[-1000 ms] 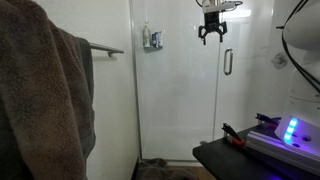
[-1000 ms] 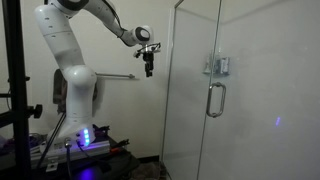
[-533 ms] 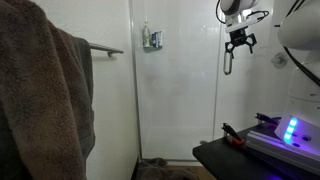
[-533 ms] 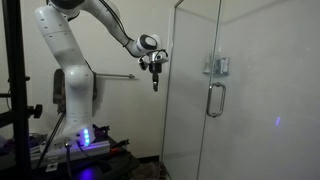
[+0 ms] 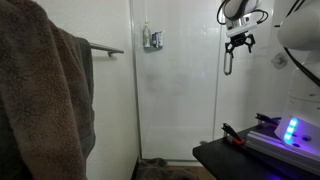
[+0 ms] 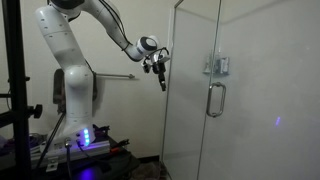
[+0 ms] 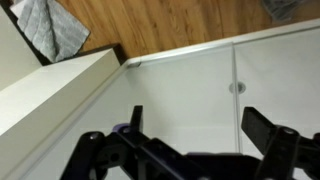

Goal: Open the shower door.

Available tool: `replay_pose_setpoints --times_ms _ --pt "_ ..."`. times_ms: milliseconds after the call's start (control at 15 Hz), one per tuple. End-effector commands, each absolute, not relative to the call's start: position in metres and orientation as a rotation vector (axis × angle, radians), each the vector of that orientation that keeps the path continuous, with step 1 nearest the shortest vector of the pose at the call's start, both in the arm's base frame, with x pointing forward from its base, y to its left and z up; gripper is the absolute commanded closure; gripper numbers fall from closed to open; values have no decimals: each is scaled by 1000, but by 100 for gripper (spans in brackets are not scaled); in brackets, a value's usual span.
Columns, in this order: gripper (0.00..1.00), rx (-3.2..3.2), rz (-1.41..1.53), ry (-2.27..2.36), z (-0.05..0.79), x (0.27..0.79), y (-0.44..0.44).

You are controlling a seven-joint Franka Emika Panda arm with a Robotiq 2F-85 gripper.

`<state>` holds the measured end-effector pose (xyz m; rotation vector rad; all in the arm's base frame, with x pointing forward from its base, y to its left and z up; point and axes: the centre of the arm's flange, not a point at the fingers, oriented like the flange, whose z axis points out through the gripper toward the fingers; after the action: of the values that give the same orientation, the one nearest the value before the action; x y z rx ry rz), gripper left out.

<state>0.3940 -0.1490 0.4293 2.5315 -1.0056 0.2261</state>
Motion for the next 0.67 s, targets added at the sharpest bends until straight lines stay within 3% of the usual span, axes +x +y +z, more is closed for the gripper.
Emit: replay_pose_setpoints --times_ms 0,267,600 --pt "0 2348 398 -1067 390 392 -201" --pt "0 2212 350 -1390 363 381 -262" --pt "0 2303 420 -1232 365 369 -255"
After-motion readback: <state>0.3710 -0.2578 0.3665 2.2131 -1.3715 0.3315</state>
